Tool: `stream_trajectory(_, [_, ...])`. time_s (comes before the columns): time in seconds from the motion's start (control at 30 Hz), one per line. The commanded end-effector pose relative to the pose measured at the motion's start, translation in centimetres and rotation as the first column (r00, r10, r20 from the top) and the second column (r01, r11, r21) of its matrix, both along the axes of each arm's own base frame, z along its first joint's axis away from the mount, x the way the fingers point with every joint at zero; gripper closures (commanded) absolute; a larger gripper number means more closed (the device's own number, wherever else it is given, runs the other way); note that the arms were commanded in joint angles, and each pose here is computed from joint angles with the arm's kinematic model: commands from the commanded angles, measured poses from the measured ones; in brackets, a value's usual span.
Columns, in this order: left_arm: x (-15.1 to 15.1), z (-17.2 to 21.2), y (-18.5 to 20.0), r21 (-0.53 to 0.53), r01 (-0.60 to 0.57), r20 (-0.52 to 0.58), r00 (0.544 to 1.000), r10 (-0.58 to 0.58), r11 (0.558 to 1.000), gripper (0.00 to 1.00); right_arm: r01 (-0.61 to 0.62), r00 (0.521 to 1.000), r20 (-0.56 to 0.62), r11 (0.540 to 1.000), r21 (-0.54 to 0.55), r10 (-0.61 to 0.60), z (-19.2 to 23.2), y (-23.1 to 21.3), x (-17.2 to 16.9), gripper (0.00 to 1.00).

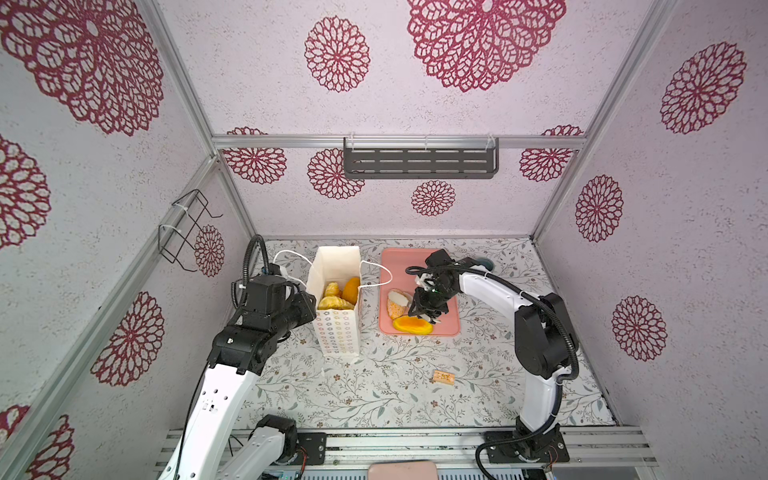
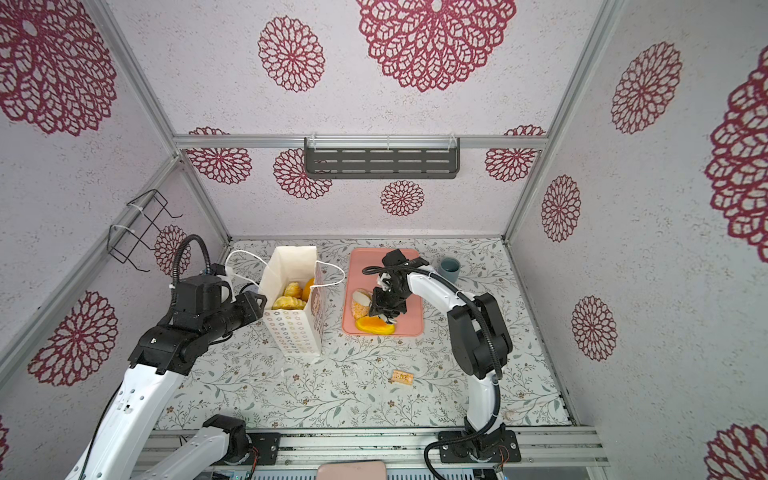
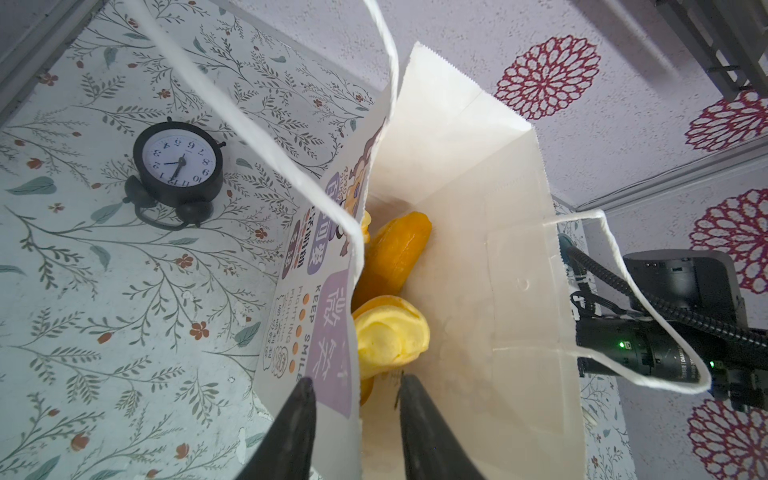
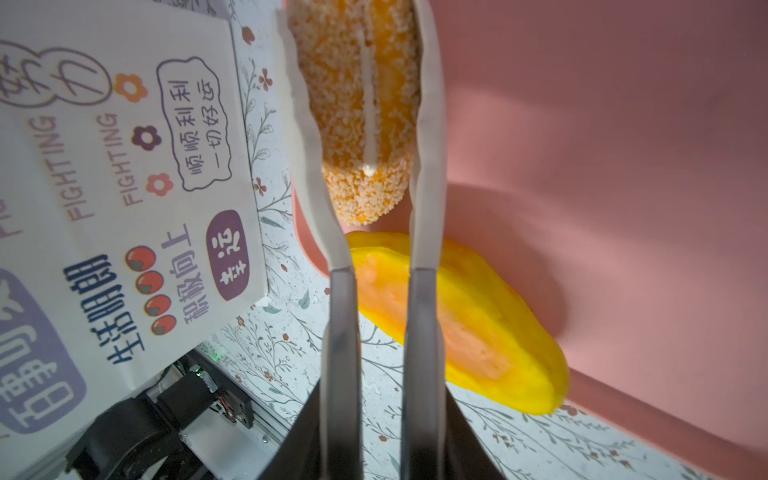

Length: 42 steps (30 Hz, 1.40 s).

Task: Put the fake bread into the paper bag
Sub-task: 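Lower the tongs onto the sugar-coated bun and pinch it, then lift the sugar-coated bun with the tongs and carry it over the bag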

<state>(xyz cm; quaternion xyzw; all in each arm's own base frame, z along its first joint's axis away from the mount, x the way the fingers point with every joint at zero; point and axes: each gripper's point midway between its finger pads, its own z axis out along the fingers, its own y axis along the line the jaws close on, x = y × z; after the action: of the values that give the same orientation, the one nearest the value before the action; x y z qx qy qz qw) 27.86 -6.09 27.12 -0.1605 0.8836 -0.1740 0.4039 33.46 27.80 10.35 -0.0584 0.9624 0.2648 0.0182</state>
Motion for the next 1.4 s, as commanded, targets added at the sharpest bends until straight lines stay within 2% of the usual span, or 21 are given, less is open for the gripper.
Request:
stream_trajectory(0.0, [0.2, 0.1, 0.0, 0.009, 0.009, 0.007, 1.0, -0.009, 1.0, 0.61, 0.02, 0.993, 0.117, 0.998, 0.058, -0.026, 4.6, -0.3, 1.3, 0.71])
stream_trajectory(0.2, [0.4, 0.3, 0.1, 0.016, 0.006, 0.004, 1.0, -0.006, 1.0, 0.61, 0.068, 0.973, 0.21, 0.991, 0.114, -0.091, 8.8, -1.7, 2.2, 0.73])
stream_trajectory(0.37, [0.6, 0.5, 0.0, 0.017, 0.007, -0.002, 1.0, -0.007, 1.0, 0.71, 0.095, 0.938, 0.318, 0.983, 0.155, -0.141, 13.5, -3.2, 2.8, 0.73])
stream_trajectory(0.67, [0.4, 1.0, 0.2, 0.02, -0.001, 0.006, 1.0, 0.001, 1.0, 0.86, 0.07, 0.861, 0.477, 0.969, 0.235, -0.178, 21.6, -3.6, 2.7, 0.75])
stream_trajectory(0.9, [0.3, 1.1, 0.2, 0.016, -0.001, 0.009, 1.0, 0.001, 1.0, 0.92, -0.026, 0.751, 0.626, 0.938, 0.346, -0.21, 28.6, -3.1, 1.0, 0.77])
stream_trajectory(1.1, [0.4, 1.1, 0.1, 0.009, 0.001, 0.007, 1.0, -0.001, 1.0, 0.99, -0.161, 0.678, 0.71, 0.905, 0.393, -0.188, 32.4, -1.3, -1.8, 0.77])
stream_trajectory(1.23, [0.5, 1.0, 0.1, 0.007, -0.001, 0.006, 1.0, 0.001, 1.0, 1.0, -0.245, 0.658, 0.74, 0.89, 0.384, -0.139, 33.1, 0.5, -3.6, 0.77])
stream_trajectory(1.37, [0.5, 1.1, 0.1, 0.004, -0.003, 0.005, 1.0, 0.003, 1.0, 1.0, -0.322, 0.658, 0.749, 0.871, 0.37, -0.075, 32.9, 2.7, -5.4, 0.77])
